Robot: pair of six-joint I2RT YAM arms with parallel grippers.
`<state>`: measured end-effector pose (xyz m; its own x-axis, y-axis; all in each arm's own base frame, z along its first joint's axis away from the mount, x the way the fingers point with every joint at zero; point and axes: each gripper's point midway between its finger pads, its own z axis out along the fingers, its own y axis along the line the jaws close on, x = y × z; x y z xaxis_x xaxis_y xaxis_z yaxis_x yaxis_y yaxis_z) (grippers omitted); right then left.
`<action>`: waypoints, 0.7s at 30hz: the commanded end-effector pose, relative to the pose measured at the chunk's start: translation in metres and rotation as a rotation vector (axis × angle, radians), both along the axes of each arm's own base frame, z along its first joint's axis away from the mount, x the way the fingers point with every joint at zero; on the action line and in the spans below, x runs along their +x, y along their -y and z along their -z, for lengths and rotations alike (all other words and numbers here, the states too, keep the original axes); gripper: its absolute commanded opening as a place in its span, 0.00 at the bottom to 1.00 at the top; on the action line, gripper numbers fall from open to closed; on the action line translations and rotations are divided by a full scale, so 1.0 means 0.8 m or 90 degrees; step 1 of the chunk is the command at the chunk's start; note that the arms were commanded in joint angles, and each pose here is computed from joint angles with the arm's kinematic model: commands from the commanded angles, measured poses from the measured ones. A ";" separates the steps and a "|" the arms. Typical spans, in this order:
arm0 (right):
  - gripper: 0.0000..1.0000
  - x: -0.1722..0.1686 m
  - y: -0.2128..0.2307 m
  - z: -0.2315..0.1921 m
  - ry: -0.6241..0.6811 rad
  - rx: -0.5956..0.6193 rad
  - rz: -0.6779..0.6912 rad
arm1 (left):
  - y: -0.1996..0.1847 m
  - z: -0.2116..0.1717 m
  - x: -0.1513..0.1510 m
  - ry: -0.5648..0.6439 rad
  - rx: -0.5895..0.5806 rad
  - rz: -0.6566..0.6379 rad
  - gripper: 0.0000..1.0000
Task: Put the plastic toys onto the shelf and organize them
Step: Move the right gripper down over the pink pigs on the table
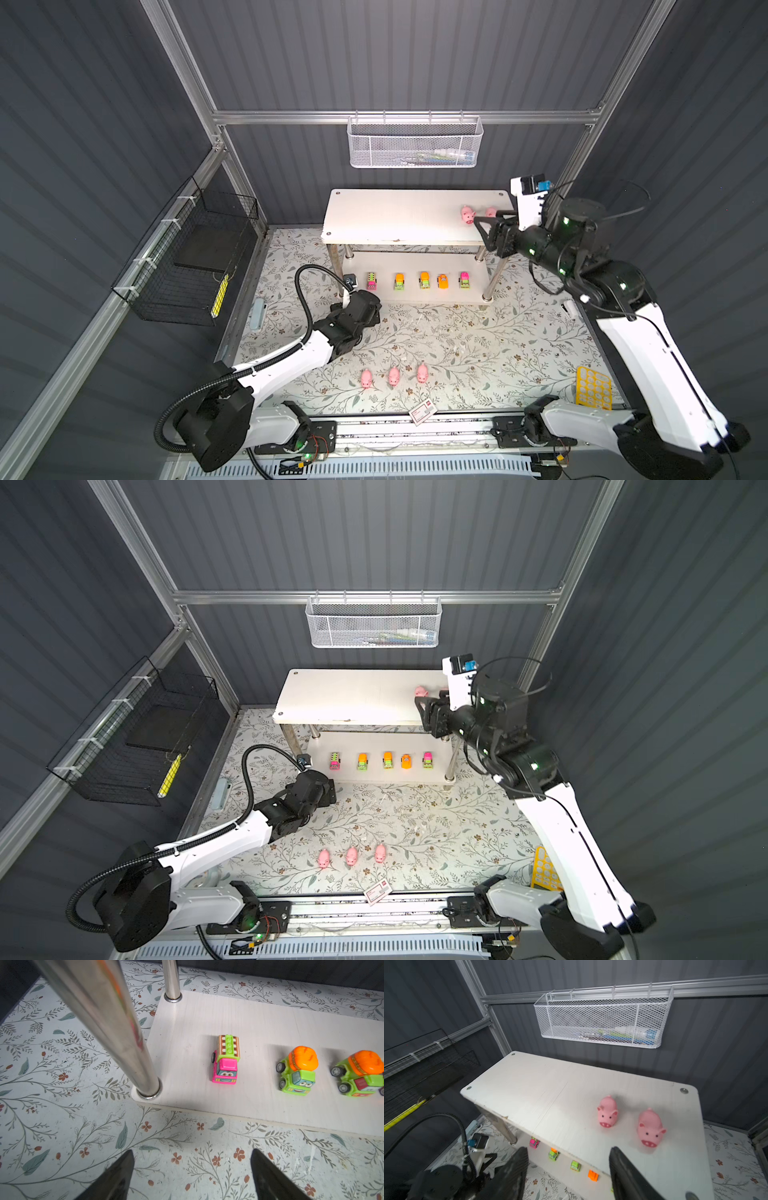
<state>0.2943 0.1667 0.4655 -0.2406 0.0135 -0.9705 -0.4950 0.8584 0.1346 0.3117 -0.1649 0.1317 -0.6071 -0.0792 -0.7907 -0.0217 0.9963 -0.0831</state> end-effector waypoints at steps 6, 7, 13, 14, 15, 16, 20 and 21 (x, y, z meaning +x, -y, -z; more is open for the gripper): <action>0.65 -0.082 -0.020 0.074 -0.006 -0.046 -0.093 | -0.012 -0.017 0.007 0.015 0.006 -0.033 0.88; 0.65 -0.090 -0.023 0.093 -0.022 -0.056 -0.098 | -0.013 -0.017 0.007 0.016 0.007 -0.036 0.88; 0.66 -0.118 -0.052 0.208 -0.162 -0.058 -0.119 | -0.023 -0.023 0.007 0.029 0.000 -0.067 0.87; 0.67 -0.121 -0.058 0.225 -0.187 -0.057 -0.123 | -0.024 -0.024 0.007 0.031 -0.001 -0.069 0.88; 0.67 -0.124 -0.064 0.247 -0.215 -0.062 -0.124 | -0.025 -0.025 0.006 0.033 -0.002 -0.071 0.88; 0.67 -0.127 -0.068 0.268 -0.245 -0.066 -0.121 | -0.027 -0.025 0.006 0.034 0.000 -0.074 0.88; 0.69 -0.132 -0.081 0.343 -0.358 -0.105 -0.111 | -0.029 -0.025 0.005 0.033 0.004 -0.077 0.87; 0.70 -0.133 -0.084 0.359 -0.386 -0.119 -0.106 | -0.029 -0.025 0.004 0.032 0.003 -0.076 0.87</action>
